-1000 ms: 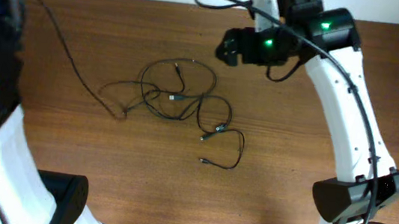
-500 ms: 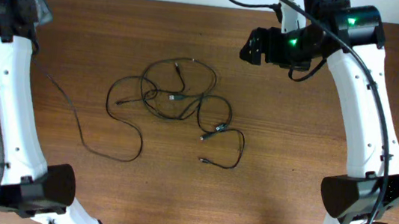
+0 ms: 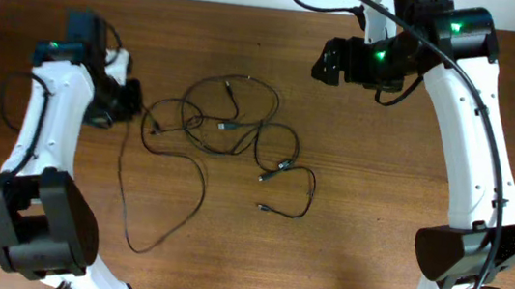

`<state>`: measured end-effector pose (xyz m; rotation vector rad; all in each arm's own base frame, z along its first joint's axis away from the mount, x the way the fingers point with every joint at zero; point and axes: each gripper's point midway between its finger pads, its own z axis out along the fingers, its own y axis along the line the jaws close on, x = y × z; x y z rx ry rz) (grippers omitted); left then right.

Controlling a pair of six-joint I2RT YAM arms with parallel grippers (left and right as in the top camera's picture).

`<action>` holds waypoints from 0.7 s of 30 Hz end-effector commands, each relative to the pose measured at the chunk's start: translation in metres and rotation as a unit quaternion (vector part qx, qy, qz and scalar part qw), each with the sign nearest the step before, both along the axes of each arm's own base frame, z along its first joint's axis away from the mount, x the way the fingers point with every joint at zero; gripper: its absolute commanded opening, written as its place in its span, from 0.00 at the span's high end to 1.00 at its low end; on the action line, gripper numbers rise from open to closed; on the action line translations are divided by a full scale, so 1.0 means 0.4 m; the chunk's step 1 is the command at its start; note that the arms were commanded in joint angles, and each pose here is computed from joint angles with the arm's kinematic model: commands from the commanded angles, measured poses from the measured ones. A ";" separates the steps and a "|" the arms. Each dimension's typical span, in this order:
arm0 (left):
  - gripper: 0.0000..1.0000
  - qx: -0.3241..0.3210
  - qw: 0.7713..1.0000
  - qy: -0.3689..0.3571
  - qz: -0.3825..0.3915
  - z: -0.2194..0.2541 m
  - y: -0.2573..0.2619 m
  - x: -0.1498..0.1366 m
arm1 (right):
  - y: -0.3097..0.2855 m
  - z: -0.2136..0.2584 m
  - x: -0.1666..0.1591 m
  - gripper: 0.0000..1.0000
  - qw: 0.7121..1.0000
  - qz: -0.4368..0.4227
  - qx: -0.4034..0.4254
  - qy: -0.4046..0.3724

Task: Untangle cables
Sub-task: 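Lower the left gripper onto the cable pile and grasp a strand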

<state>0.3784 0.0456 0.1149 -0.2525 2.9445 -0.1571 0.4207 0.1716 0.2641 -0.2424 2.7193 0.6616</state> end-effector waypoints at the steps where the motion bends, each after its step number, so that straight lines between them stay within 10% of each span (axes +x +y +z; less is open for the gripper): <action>1: 0.92 -0.046 0.996 -0.018 -0.079 -0.098 -0.087 -0.009 | -0.013 0.000 0.009 0.07 1.000 -0.002 -0.012 -0.008; 15: 0.48 0.040 0.967 -0.117 -0.222 -0.174 -0.139 0.100 | -0.015 -0.004 0.000 0.07 1.000 -0.002 -0.015 0.000; 21: 0.52 0.048 0.947 -0.081 -0.308 -0.254 -0.152 0.076 | -0.021 -0.008 -0.004 0.07 1.000 -0.004 -0.020 0.005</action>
